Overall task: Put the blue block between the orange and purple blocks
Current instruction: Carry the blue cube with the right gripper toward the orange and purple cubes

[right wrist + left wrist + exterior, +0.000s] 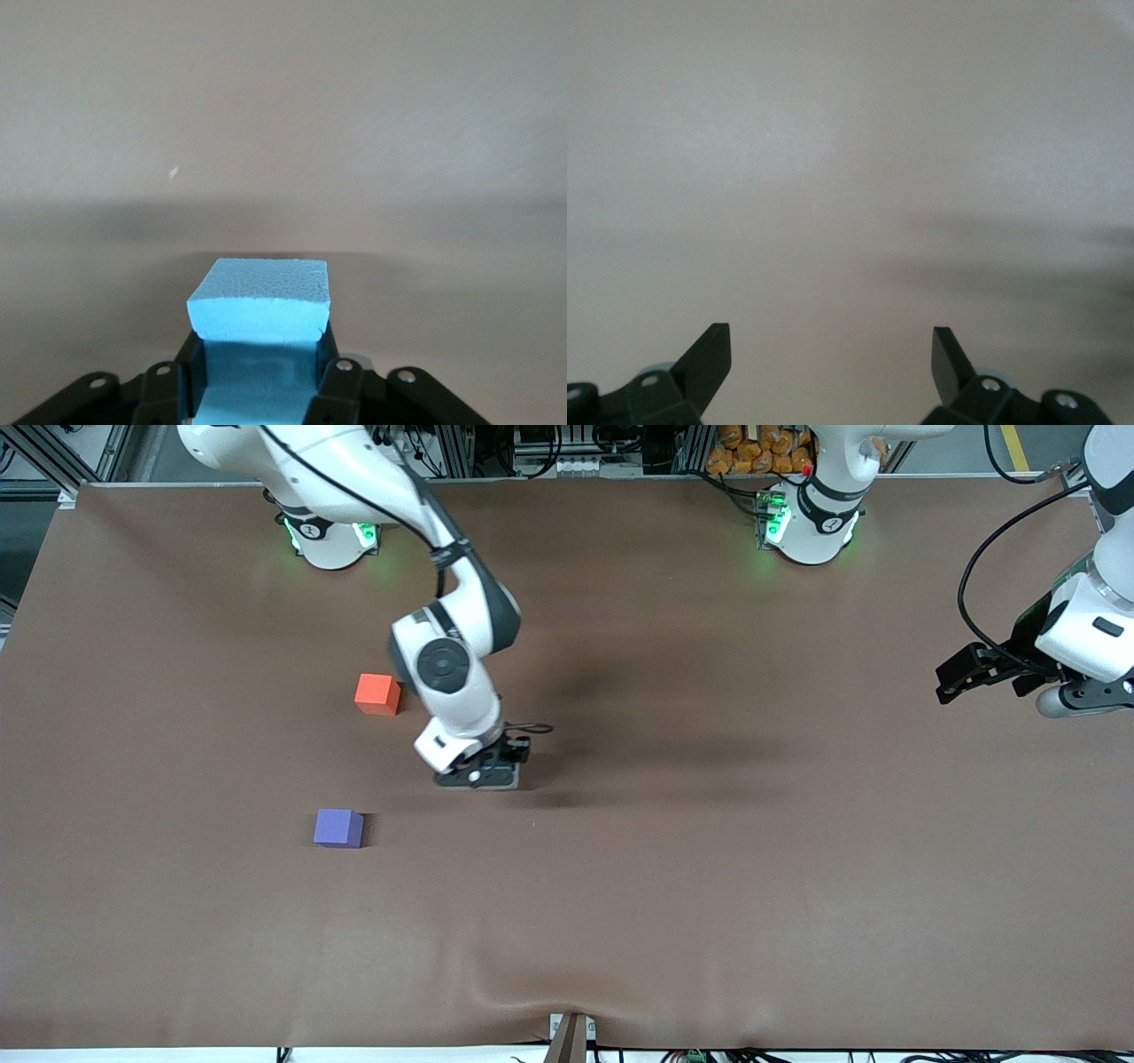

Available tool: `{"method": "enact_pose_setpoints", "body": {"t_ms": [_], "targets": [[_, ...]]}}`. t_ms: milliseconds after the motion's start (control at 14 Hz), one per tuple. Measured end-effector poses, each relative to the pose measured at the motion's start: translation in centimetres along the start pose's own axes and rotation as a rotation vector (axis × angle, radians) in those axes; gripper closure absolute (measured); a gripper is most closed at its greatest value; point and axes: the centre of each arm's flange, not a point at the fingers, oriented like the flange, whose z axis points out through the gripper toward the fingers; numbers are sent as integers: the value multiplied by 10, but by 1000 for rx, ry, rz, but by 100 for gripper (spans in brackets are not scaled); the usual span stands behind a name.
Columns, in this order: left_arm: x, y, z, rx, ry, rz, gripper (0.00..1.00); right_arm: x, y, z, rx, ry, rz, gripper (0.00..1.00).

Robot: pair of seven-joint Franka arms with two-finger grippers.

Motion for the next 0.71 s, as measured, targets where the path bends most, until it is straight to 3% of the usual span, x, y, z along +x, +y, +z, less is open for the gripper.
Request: {"method": "enact_pose_setpoints", "body": {"t_ms": [286, 500, 714], "targets": [[1, 2, 4, 1, -6, 2, 0, 36, 142, -57, 5, -57, -45, 51], [2, 2, 5, 1, -4, 2, 0, 18, 220, -57, 10, -130, 15, 51], [4, 2, 8, 1, -6, 3, 0, -6, 243, -28, 32, -203, 79, 51]]}}
